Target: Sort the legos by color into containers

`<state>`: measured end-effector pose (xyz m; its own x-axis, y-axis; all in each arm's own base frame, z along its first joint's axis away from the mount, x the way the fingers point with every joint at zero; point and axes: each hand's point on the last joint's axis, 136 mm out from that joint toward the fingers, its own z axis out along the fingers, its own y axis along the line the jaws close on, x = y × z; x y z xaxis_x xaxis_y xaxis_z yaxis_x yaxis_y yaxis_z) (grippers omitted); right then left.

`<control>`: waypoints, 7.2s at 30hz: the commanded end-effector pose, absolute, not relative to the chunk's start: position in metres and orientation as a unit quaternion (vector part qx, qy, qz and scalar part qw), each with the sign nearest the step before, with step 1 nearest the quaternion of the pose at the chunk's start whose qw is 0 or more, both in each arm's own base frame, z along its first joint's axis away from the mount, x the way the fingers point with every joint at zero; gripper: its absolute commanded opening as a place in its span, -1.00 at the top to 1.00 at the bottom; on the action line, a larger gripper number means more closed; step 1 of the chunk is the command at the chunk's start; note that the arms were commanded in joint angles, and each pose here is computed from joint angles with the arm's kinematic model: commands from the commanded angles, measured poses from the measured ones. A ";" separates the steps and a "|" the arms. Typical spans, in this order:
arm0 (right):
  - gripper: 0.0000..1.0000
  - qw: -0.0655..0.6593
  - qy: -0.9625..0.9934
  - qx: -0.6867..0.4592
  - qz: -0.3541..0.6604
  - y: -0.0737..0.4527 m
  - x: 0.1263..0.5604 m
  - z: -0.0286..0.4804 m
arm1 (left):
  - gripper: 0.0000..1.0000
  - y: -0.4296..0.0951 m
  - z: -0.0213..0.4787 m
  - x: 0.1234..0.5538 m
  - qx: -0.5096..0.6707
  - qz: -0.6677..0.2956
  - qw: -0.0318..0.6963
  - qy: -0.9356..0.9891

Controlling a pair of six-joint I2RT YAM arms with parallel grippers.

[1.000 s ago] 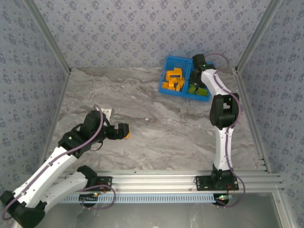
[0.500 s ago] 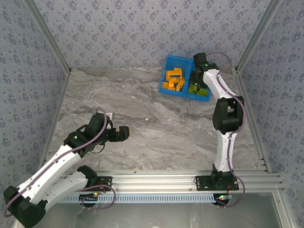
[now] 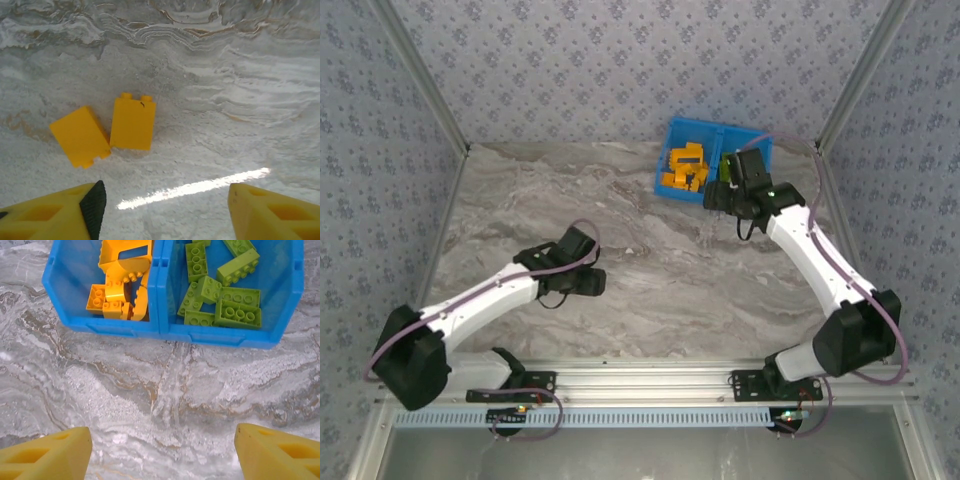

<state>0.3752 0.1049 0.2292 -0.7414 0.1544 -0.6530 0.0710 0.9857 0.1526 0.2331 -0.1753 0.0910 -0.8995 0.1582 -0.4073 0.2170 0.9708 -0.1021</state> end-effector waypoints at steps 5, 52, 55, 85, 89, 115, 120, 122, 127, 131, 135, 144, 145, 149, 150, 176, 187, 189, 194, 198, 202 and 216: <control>-0.69 0.345 0.936 0.039 0.055 0.099 0.359 0.227 | -0.28 -0.177 0.071 0.268 0.141 -0.004 0.209 0.968; -0.83 0.415 0.901 0.091 0.085 0.072 0.311 0.281 | 0.69 -0.354 0.187 0.383 0.234 -0.154 0.397 0.874; -0.83 0.414 0.901 0.093 0.086 0.070 0.302 0.282 | 0.70 -0.386 0.191 0.422 0.231 -0.169 0.398 0.871; -0.89 0.410 0.897 0.120 0.116 0.062 0.267 0.276 | -0.15 -0.448 0.256 0.492 0.198 -0.216 0.450 0.844; -0.89 0.411 0.895 0.116 0.127 0.068 0.273 0.280 | -0.19 -0.408 0.290 0.452 0.181 -0.226 0.459 0.840; -0.94 0.355 0.921 0.041 0.155 0.134 0.331 0.250 | -0.81 -0.108 0.085 0.213 -0.256 -0.146 0.264 0.919; -0.94 0.348 0.925 0.035 0.146 0.136 0.325 0.245 | -0.95 -0.112 0.076 0.228 -0.288 -0.152 0.247 0.913; -0.94 0.347 0.927 0.032 0.141 0.136 0.323 0.244 | -0.99 -0.116 0.071 0.235 -0.279 -0.142 0.225 0.923; -0.95 0.349 0.928 0.029 0.126 0.132 0.318 0.243 | -0.94 -0.114 0.048 0.237 -0.271 -0.084 0.159 0.946; -0.95 0.353 0.927 0.029 0.122 0.129 0.315 0.245 | -0.79 -0.121 0.032 0.244 -0.260 -0.074 0.138 0.953; -0.95 0.353 0.928 0.029 0.118 0.127 0.314 0.245 | -0.43 -0.122 0.020 0.245 -0.262 -0.057 0.114 0.957; -0.95 0.355 0.927 0.031 0.118 0.126 0.313 0.245 | 0.33 -0.109 0.017 0.236 -0.268 -0.020 0.108 0.957; -0.96 0.356 0.927 0.032 0.119 0.126 0.313 0.245 | 0.39 -0.108 0.020 0.237 -0.268 -0.023 0.113 0.957; -0.96 0.354 0.927 0.031 0.119 0.126 0.312 0.245 | 0.56 -0.123 0.056 0.248 -0.245 -0.074 0.144 0.956; -0.96 0.354 0.927 0.032 0.118 0.126 0.312 0.246 | 0.58 -0.131 0.071 0.254 -0.232 -0.096 0.158 0.955; -1.00 0.380 0.917 0.056 0.111 0.102 0.283 0.255 | 0.74 -0.382 0.193 0.487 0.107 -0.099 0.355 0.923; -1.00 0.376 0.919 0.057 0.108 0.095 0.270 0.257 | 0.75 -0.431 0.174 0.541 0.137 -0.137 0.452 0.871; -1.00 0.378 0.918 0.059 0.106 0.093 0.268 0.258 | 0.70 -0.435 0.169 0.546 0.134 -0.142 0.458 0.867; -1.00 0.380 0.917 0.061 0.107 0.091 0.265 0.261 | 0.41 -0.440 0.160 0.552 0.116 -0.153 0.463 0.865; -1.00 0.380 0.917 0.063 0.105 0.089 0.262 0.261 | -0.10 -0.440 0.177 0.545 0.109 -0.165 0.458 0.867; -1.00 0.379 0.918 0.065 0.095 0.086 0.263 0.256 | -0.29 -0.435 0.217 0.530 0.107 -0.177 0.460 0.863; -1.00 0.432 0.891 0.136 -0.025 0.020 0.266 0.211 | -0.50 -0.319 0.275 0.393 0.162 -0.175 0.514 0.824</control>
